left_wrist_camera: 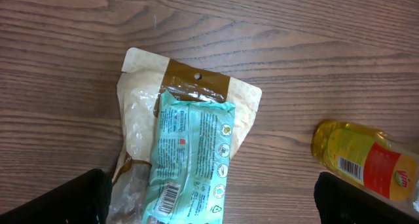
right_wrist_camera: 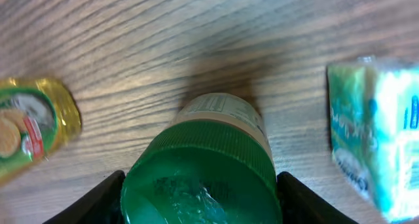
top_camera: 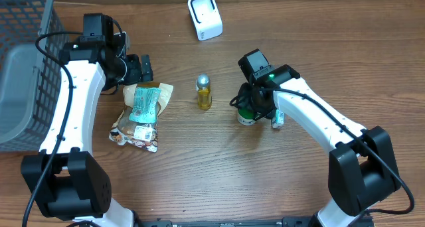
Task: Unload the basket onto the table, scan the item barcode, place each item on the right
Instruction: 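Move the right gripper over the green-lidded jar and grasp it, then lift the green-lidded jar slightly with the right gripper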
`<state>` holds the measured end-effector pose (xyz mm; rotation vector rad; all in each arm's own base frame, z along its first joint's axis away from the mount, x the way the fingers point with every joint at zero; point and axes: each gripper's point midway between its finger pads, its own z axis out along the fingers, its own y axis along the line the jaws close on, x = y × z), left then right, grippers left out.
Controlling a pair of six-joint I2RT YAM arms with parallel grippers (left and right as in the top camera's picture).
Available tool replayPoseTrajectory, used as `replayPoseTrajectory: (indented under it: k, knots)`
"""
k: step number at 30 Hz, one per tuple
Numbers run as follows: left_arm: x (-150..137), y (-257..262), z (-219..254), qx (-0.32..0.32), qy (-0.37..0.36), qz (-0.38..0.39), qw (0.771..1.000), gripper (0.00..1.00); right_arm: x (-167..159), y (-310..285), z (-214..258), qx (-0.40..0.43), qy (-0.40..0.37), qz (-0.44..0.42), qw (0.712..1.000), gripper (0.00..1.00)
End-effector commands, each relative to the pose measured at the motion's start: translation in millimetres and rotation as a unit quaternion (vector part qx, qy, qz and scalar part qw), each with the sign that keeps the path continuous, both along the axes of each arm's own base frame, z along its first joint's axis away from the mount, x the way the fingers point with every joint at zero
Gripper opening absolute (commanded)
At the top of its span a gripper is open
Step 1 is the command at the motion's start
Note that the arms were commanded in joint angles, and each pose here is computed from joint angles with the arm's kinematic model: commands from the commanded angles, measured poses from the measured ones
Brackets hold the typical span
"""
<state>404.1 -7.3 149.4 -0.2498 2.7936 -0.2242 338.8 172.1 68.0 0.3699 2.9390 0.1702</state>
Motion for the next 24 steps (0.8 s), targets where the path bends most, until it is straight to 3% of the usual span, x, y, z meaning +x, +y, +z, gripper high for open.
replayPoseTrajectory:
  k: [1, 6, 7, 8, 11, 13, 15, 20, 24]
  knots:
    - [3.4, -2.2, 12.8, -0.001, -0.019, -0.008, 1.0, 1.0, 0.5, -4.2, 0.8, -0.035, -0.016, 0.131, 0.991, 0.61]
    - [3.4, -2.2, 12.8, -0.001, -0.019, -0.008, 1.0, 1.0, 1.1, -4.0, 0.9, -0.056, -0.026, 0.242, 0.968, 0.63]
    - [3.4, -2.2, 12.8, -0.001, -0.019, -0.008, 1.0, 1.0, 1.6, -3.7, 1.1, -0.058, -0.028, 0.252, 0.965, 0.66]
    - [3.4, -2.2, 12.8, -0.001, -0.019, -0.008, 1.0, 0.99, 1.9, -3.6, 1.1, -0.058, -0.029, 0.254, 0.965, 0.75]
    - [3.4, -2.2, 12.8, -0.001, -0.019, -0.008, 1.0, 1.0, 4.2, -2.3, 1.7, -0.056, -0.034, 0.253, 0.965, 0.8]
    - [3.4, -2.2, 12.8, -0.001, -0.019, -0.008, 1.0, 1.0, 6.3, -1.3, 2.3, -0.055, -0.039, 0.25, 0.966, 0.91]
    - [3.4, -2.2, 12.8, -0.001, -0.019, -0.008, 1.0, 1.0, 10.0, 0.6, 3.3, -0.043, -0.043, 0.202, 0.977, 1.0]
    - [3.4, -2.2, 12.8, -0.001, -0.019, -0.008, 1.0, 1.0, 1.5, -3.6, 1.1, -0.012, -0.009, 0.023, 1.0, 0.98]
    - [3.4, -2.2, 12.8, -0.001, -0.019, -0.008, 1.0, 1.0, -1.7, -5.4, 0.3, -0.013, -0.001, 0.007, 1.0, 0.88]
